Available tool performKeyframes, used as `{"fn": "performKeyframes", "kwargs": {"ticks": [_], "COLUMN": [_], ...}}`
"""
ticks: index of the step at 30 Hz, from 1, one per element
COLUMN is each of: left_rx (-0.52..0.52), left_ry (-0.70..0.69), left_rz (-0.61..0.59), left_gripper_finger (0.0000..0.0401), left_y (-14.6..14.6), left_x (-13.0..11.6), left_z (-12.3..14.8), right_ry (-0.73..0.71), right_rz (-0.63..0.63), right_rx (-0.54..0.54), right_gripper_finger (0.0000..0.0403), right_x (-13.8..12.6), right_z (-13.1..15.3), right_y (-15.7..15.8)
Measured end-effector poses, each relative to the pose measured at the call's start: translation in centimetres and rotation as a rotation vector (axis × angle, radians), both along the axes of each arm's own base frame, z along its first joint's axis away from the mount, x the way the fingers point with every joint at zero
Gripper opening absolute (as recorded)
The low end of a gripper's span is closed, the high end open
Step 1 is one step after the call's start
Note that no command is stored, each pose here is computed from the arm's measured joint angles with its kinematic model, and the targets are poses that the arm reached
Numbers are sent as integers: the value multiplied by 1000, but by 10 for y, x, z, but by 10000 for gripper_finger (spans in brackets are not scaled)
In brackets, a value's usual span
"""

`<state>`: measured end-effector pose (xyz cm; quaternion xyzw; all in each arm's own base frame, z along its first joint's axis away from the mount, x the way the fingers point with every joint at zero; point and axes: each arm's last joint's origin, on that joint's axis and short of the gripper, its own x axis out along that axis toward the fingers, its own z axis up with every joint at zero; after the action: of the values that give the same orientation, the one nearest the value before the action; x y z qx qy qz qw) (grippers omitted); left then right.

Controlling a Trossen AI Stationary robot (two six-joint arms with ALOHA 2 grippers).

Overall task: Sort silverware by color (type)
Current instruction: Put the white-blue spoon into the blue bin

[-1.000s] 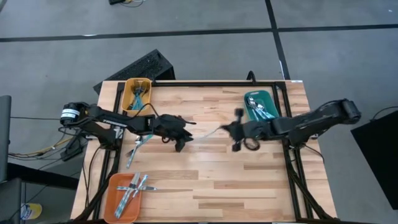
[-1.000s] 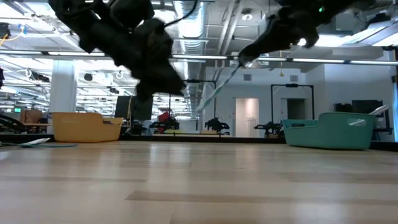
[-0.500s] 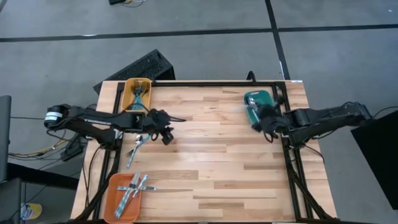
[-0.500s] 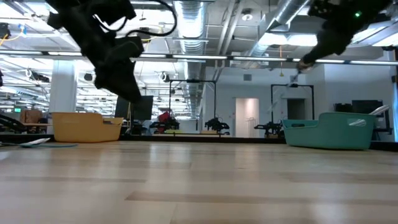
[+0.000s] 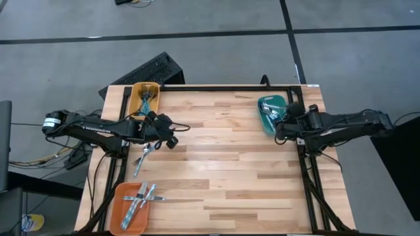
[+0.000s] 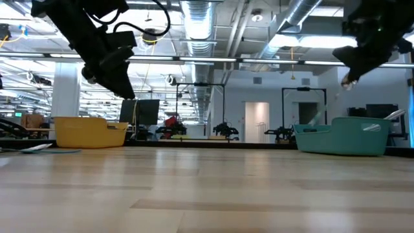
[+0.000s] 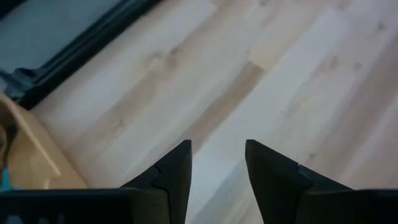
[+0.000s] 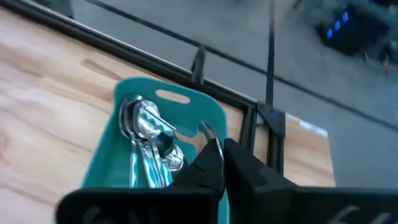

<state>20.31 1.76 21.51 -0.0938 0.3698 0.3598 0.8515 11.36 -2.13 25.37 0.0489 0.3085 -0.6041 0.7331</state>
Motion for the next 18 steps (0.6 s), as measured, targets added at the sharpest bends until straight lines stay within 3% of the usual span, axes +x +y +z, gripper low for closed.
{"fn": "performKeyframes", "kwargs": {"ticks": [6,10,14,18], "left_rx": [43,46,-39,-148], "left_ry": [-4,29,48,126], "left_rz": [71,30,-40,7], "left_gripper_finger": [137,137,137,137], "left_y": [2,-2,-7,-9], "left_x": [5,7,4,-6], "left_z": [-10,-13,-13,-20], "right_ry": [-78,-192,-258,-285], "right_rz": [-37,-54,-25,55], "right_rx": [-63,-57,-34,-35], "right_gripper_finger": [113,183,240,258], "right_x": [5,13,20,28], "right_z": [-22,-30,-29,-26], "right_y": [-2,-3,0,6]}}
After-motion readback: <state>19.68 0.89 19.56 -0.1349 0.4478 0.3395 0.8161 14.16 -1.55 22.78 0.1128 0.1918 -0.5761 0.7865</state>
